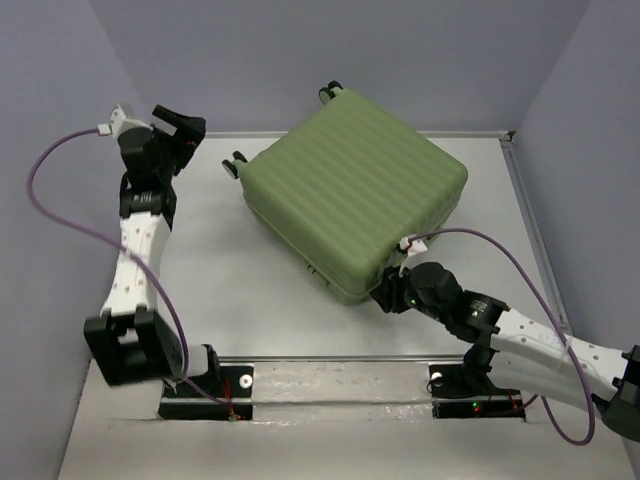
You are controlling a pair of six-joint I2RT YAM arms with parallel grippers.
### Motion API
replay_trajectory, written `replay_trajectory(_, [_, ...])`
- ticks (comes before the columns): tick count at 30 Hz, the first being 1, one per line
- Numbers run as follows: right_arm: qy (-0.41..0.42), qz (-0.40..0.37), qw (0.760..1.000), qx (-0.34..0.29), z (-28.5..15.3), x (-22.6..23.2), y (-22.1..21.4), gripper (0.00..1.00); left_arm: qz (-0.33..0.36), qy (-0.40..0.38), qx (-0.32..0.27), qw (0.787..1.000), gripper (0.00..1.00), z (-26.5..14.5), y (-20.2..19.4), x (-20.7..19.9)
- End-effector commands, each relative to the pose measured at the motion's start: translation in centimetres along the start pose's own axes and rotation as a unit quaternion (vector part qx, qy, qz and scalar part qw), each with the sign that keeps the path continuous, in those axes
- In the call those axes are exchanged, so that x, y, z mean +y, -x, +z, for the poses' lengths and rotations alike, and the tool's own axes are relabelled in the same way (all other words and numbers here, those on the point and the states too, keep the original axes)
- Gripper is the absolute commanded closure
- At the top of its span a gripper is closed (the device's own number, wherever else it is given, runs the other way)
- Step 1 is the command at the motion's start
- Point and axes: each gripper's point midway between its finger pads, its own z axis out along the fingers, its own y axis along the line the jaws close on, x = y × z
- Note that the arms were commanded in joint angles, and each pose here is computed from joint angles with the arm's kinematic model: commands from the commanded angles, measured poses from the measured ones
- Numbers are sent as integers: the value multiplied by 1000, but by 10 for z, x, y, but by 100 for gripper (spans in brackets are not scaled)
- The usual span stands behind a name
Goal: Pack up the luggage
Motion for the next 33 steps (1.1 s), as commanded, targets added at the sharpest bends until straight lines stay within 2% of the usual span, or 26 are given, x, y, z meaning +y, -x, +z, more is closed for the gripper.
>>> replay_trajectory(1, [47, 19, 998, -42, -11, 26, 36, 56, 62, -30, -102, 992, 1, -82, 1, -16])
replay_trajectory(2, [47, 24, 998, -41, -13, 25, 33, 55, 64, -61, -96, 991, 3, -104, -22, -28])
replay_trajectory(3, [45, 24, 998, -38, -17, 21, 29, 53, 70, -41, -72, 994, 5, -105, -66, 0])
replay_trajectory(4, [46, 27, 998, -37, -20, 20, 27, 52, 81, -90, -25, 992, 8, -127, -115, -23])
replay_trajectory(5, [46, 28, 998, -34, -24, 18, 24, 48, 82, -92, -2, 992, 18, -136, -142, -17])
replay_trajectory(6, [40, 28, 998, -36, -30, 13, 22, 47, 92, -69, 26, 993, 21, -141, -178, 13])
replay_trajectory(7, [31, 29, 998, -38, -33, 8, 21, 46, 93, -80, 49, 991, 24, -151, -199, 17])
replay_trajectory(8, [20, 30, 999, -39, -36, 2, 19, 46, 96, -101, 90, 986, 32, -170, -234, 24])
replay_trajectory(10, [-9, 30, 998, -51, -38, -9, 22, 47, 95, -112, 114, 983, 39, -188, -255, 34])
replay_trajectory(11, [-23, 30, 998, -59, -38, -15, 24, 52, 96, -123, 152, 976, 44, -203, -283, 45])
replay_trajectory(16, [-149, 15, 985, -82, -30, -59, 43, 62, 110, -158, 224, 955, 47, -240, -338, 52])
replay_trajectory(20, [-177, 18, 979, -100, -27, -74, 57, 65, 139, -168, 242, 945, 48, -253, -361, 41])
replay_trajectory(24, [-161, 3, 977, -139, -27, -72, 78, 65, 161, -193, 249, 936, 48, -259, -370, 16])
replay_trajectory(27, [-133, -13, 982, -135, -20, -64, 81, 64, 170, -211, 259, 927, 49, -263, -379, 7])
replay_trajectory(33, [-84, -27, 989, -116, -11, -50, 70, 63, 165, -221, 258, 926, 50, -264, -379, 0])
